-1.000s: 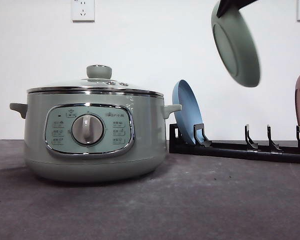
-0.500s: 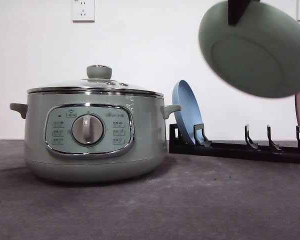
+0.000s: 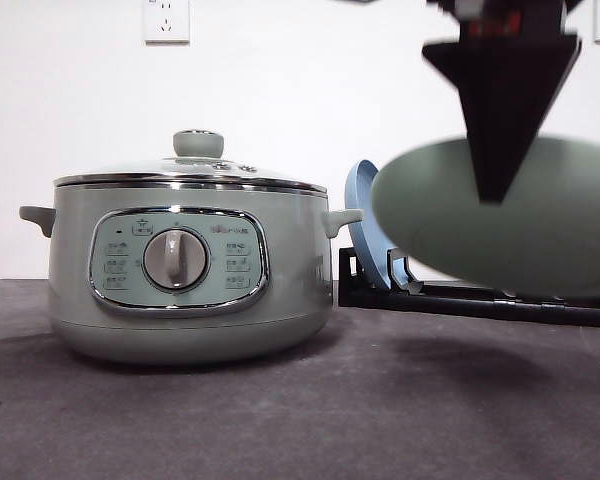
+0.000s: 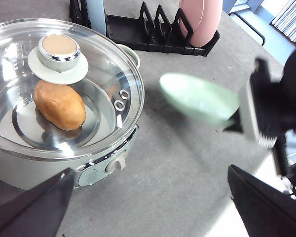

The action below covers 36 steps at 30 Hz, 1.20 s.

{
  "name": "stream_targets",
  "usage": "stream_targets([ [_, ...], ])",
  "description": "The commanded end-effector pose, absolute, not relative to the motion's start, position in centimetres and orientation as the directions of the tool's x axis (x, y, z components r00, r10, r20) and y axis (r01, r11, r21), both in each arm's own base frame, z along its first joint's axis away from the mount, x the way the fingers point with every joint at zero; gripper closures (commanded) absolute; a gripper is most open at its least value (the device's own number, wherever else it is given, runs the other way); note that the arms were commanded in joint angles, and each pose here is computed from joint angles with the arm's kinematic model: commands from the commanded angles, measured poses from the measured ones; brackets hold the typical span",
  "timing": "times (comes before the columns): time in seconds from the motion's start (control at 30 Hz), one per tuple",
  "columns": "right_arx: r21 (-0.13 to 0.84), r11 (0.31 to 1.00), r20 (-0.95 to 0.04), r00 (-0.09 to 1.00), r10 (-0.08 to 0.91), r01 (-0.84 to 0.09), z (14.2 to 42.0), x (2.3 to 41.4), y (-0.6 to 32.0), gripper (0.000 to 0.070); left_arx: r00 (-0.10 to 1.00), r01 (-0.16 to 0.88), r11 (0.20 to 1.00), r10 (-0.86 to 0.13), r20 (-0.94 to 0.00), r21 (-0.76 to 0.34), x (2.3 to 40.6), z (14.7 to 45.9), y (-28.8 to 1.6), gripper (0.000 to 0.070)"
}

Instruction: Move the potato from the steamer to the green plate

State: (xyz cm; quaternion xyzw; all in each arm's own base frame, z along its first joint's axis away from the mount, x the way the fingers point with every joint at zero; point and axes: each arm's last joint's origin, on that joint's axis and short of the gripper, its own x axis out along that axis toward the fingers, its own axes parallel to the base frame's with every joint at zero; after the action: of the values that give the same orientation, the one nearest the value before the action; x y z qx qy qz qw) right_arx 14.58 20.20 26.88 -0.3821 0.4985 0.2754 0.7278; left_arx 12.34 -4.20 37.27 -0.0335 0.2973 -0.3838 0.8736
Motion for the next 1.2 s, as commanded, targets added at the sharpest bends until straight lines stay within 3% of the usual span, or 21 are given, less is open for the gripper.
stream_targets([
  [0.0, -0.283, 0.560, -0.934, 0.356, 0.023, -0.779, 26.1, 14.3, 21.0, 0.0694, 0.536, 0.672, 0.693, -0.698, -0.475, -0.260, 12.4, 38.0, -4.2, 0.0063],
  [0.47, -0.276, 0.506, -0.956, 0.289, -0.055, -0.817, 19.2, 13.9, 23.3, 0.0694, 0.536, 0.672, 0.693, -0.698, -0.475, -0.260, 12.4, 38.0, -4.2, 0.0063],
  [0.77, -0.197, 0.508, -0.979, 0.194, -0.059, -0.839, 16.2, 13.7, 24.3, 0.0688, 0.536, 0.672, 0.693, -0.698, -0.475, -0.261, 12.4, 38.0, -4.2, 0.0063],
  [0.83, -0.192, 0.510, -0.980, 0.187, -0.063, -0.839, 16.0, 13.8, 24.4, 0.0616, 0.536, 0.672, 0.693, -0.698, -0.475, -0.261, 12.4, 38.0, -4.2, 0.0063],
  [0.93, -0.174, 0.512, -0.984, 0.173, -0.050, -0.841, 15.9, 13.8, 24.5, 0.0392, 0.536, 0.672, 0.693, -0.698, -0.476, -0.261, 12.4, 38.0, -4.2, 0.0063],
  [0.97, -0.170, 0.513, -0.984, 0.171, -0.046, -0.841, 15.9, 13.8, 24.6, 0.0349, 0.535, 0.672, 0.693, -0.698, -0.476, -0.261, 12.4, 38.0, -4.2, 0.0063],
  [1.17, -0.171, 0.519, -0.983, 0.182, -0.030, -0.838, 16.2, 13.8, 24.6, 0.0336, 0.535, 0.672, 0.693, -0.698, -0.476, -0.261, 12.4, 38.0, -4.2, 0.0063],
])
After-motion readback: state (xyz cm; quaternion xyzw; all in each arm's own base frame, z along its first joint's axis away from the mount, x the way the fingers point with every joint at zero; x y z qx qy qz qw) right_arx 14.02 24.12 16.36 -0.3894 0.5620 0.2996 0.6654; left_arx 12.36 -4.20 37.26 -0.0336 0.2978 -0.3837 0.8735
